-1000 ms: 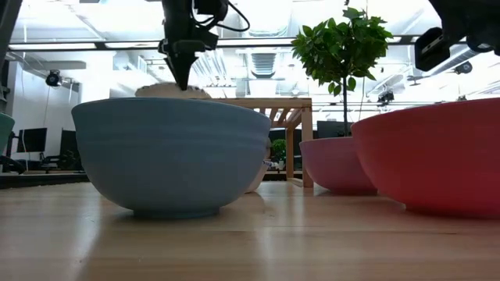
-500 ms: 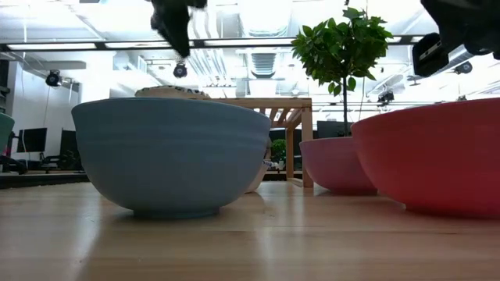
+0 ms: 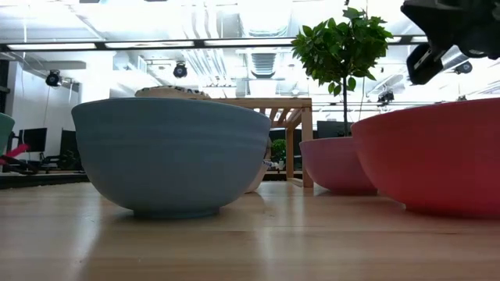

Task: Place and stack bowls onto a shelf
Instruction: Put the pink bowl on the shelf

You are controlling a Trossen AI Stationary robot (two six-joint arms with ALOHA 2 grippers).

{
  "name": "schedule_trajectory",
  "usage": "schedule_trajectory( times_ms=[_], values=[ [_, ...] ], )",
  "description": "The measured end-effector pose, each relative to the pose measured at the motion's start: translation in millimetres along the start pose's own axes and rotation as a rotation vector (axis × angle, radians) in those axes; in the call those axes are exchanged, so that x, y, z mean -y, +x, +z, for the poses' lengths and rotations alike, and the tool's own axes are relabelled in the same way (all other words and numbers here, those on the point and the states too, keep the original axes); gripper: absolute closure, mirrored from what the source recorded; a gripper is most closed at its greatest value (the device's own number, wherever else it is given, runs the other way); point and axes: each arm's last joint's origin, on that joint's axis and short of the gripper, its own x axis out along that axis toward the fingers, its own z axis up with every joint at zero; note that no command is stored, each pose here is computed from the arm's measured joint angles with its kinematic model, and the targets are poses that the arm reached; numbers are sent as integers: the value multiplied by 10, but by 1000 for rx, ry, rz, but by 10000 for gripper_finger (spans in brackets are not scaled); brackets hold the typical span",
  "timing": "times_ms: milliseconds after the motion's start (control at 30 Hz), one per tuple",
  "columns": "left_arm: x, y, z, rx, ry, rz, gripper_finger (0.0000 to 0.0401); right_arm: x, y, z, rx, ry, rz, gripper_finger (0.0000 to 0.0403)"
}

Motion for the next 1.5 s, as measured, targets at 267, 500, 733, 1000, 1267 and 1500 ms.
schedule_trajectory(
  times_ms=[267,500,733,1000,1267,1500],
  values=[
    [230,-98,-441,147,210,-124,290,-62,146,68,76,-3,27,394],
    [157,-190,-567,147,234,-55,290,-222,596,219,-1,-68,-28,394],
    [120,-267,-619,147,194,-56,290,-367,935,422,-145,12,-146,394],
    [135,-197,-757,120,196,-33,290,-478,1037,692,-340,94,-376,394],
    [116,-229,-746,75,156,-21,290,-518,1048,786,-416,321,-536,394],
    [70,-351,-632,27,145,-22,290,-503,1096,717,-421,434,-584,394]
  ],
)
